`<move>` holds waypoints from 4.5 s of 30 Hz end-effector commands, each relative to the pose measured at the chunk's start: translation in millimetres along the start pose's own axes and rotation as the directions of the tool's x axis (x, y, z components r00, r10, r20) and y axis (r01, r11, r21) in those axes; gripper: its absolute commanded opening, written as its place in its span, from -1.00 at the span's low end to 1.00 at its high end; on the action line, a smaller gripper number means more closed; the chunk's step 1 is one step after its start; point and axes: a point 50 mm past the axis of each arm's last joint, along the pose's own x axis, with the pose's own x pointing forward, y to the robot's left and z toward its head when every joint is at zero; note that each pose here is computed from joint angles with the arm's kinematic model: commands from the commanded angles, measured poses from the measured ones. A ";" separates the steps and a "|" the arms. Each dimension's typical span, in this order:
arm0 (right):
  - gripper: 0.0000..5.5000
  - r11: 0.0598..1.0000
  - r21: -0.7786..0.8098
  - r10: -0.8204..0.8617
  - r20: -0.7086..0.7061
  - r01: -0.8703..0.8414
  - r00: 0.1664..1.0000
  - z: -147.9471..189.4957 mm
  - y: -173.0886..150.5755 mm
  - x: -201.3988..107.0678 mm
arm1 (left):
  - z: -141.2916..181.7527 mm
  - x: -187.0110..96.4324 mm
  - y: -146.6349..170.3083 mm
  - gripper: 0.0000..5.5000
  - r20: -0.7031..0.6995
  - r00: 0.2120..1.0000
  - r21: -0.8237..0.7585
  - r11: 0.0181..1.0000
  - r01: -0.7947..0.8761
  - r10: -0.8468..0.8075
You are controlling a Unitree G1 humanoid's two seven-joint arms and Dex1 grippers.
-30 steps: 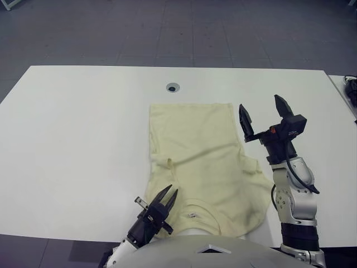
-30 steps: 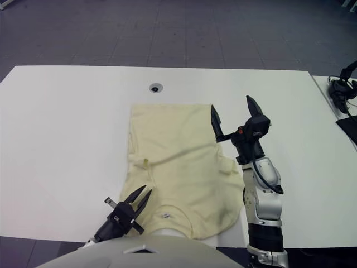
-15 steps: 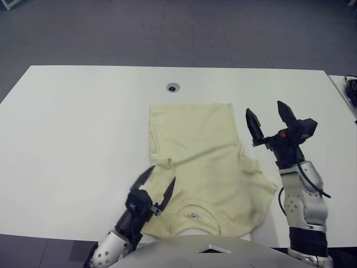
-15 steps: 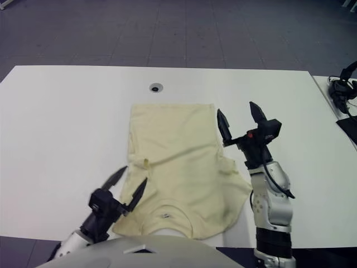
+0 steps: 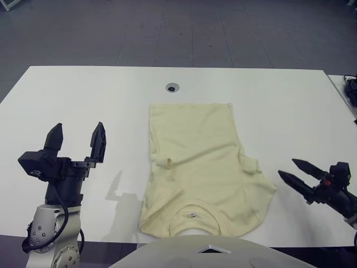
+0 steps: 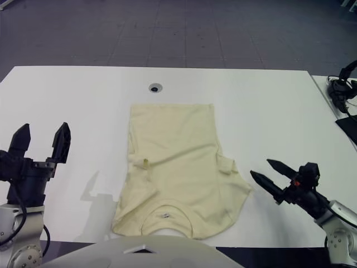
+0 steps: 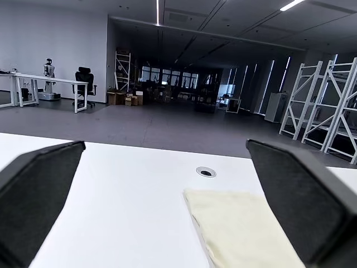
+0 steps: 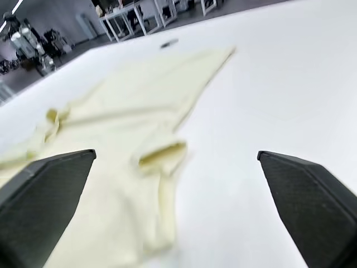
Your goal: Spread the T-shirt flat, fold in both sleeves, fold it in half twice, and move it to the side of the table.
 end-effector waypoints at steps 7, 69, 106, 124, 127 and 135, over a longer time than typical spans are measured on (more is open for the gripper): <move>0.71 0.986 -0.142 0.055 -0.212 -0.086 0.976 -9.7 1.1 11.2 | -11.9 -0.2 1.8 0.96 -0.067 0.998 0.092 0.996 0.008 -0.001; -0.99 0.826 -0.402 0.325 -0.233 -0.395 0.917 12.1 59.0 82.1 | -26.6 -1.8 -18.5 0.96 -0.100 0.990 0.044 0.994 0.101 -0.096; 0.18 0.921 -0.220 0.335 0.028 -0.321 0.942 36.8 65.1 49.9 | -28.8 -2.3 -20.9 0.96 -0.108 0.988 0.044 0.992 0.118 -0.113; 0.75 0.944 -0.104 0.292 -0.176 -0.313 0.940 -12.3 70.4 25.5 | -26.6 -5.0 -20.4 0.96 -0.115 0.988 0.049 0.992 0.114 -0.107; 0.60 0.942 -0.109 0.294 -0.191 -0.318 0.937 -15.0 71.6 28.6 | -27.1 -5.0 -21.2 0.96 -0.116 0.987 0.050 0.992 0.115 -0.108; 0.11 0.941 -0.104 0.301 -0.182 -0.322 0.936 -13.9 73.0 29.6 | -28.6 -5.0 -23.1 0.96 -0.118 0.987 0.048 0.992 0.117 -0.110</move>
